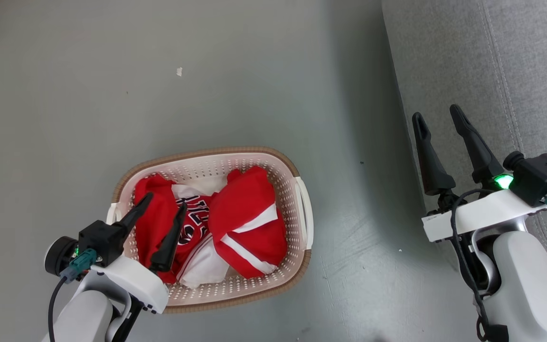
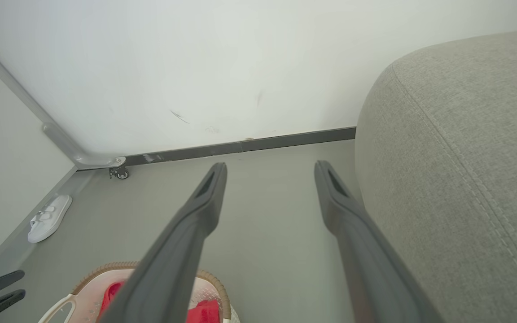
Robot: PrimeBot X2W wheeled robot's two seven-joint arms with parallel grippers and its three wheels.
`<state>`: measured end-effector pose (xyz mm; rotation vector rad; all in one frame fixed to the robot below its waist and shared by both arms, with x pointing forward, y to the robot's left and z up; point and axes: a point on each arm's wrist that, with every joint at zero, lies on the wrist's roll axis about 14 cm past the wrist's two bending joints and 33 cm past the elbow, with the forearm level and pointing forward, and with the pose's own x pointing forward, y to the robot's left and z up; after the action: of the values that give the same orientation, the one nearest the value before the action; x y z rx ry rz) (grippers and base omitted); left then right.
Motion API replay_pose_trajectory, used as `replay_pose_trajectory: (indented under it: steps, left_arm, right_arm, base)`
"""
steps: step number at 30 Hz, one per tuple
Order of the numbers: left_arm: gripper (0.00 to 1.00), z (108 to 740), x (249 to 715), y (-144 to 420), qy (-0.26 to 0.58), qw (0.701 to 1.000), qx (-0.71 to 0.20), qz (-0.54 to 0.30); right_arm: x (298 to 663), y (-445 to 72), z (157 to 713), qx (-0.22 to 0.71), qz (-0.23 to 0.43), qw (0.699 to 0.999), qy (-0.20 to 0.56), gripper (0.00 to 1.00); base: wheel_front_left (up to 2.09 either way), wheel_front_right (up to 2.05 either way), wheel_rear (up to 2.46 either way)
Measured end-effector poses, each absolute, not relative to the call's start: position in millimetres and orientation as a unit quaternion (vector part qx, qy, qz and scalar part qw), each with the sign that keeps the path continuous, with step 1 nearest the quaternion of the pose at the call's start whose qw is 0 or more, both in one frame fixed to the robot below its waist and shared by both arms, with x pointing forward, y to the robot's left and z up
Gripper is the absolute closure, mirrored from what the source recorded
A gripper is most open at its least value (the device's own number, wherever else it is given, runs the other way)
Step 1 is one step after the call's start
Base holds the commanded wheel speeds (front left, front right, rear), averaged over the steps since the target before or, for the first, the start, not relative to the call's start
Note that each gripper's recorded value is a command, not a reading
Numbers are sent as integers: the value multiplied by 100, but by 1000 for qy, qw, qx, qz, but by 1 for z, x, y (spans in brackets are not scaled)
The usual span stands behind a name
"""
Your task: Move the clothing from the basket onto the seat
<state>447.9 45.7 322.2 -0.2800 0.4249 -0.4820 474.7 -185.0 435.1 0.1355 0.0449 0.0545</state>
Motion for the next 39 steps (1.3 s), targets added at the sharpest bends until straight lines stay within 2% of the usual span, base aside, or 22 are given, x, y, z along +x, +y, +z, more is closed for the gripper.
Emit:
replay_pose_trajectory:
  steps: [13,32,39]
  left_arm:
    - [0,280,437,19,271,911,-147,-274]
    - [0,223,407,-22,382,848,-128,-346]
    - [0,212,407,-36,401,833,-138,-356]
  right_arm:
    - [491,-191,428,66,23,997,19,0]
    - [505,-190,409,71,27,997,31,0]
    - [504,-191,395,71,26,996,46,0]
  base:
    - [0,0,0]
    - [0,0,0]
    - [0,0,0]
